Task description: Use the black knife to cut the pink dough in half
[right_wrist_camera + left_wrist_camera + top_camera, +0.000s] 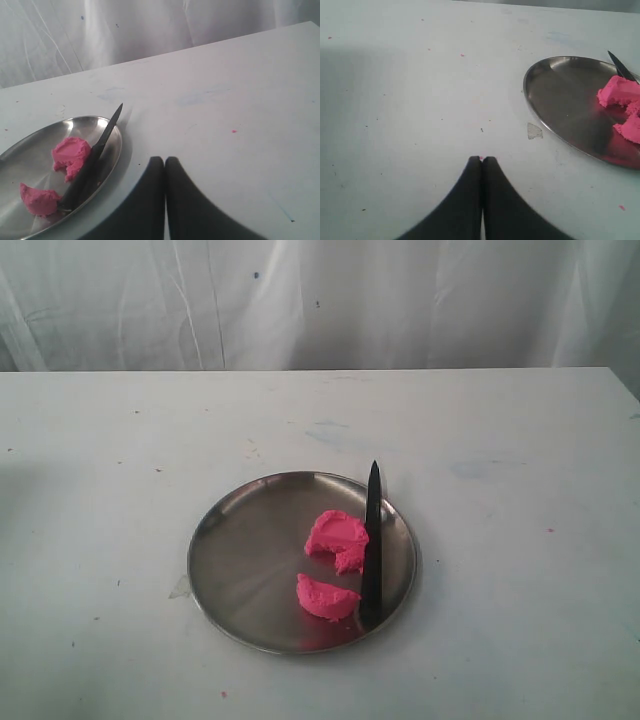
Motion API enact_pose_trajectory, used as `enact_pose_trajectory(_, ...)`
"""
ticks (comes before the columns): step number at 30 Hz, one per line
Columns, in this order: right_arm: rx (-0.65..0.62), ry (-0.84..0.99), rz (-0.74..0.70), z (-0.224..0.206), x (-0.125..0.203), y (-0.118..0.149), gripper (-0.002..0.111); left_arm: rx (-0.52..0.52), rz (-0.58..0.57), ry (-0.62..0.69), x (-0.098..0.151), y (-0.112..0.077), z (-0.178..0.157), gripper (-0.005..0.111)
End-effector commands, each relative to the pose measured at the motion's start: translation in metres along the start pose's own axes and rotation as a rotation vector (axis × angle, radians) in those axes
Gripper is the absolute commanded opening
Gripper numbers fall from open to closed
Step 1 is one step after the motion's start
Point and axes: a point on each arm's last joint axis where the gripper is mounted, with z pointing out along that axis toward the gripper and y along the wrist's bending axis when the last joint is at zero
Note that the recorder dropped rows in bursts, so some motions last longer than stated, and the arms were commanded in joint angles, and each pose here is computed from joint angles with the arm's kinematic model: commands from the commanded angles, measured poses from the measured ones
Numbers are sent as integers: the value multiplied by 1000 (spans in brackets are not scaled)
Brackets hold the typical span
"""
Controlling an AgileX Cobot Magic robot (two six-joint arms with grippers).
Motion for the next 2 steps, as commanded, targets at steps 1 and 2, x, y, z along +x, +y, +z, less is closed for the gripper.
enact_pose_trajectory(1, 5, -7, 3, 0, 1, -1, 0, 3, -6, 4, 2, 0, 0, 0)
enact_pose_trajectory(2, 5, -7, 3, 0, 1, -1, 0, 3, -6, 4, 2, 0, 0, 0)
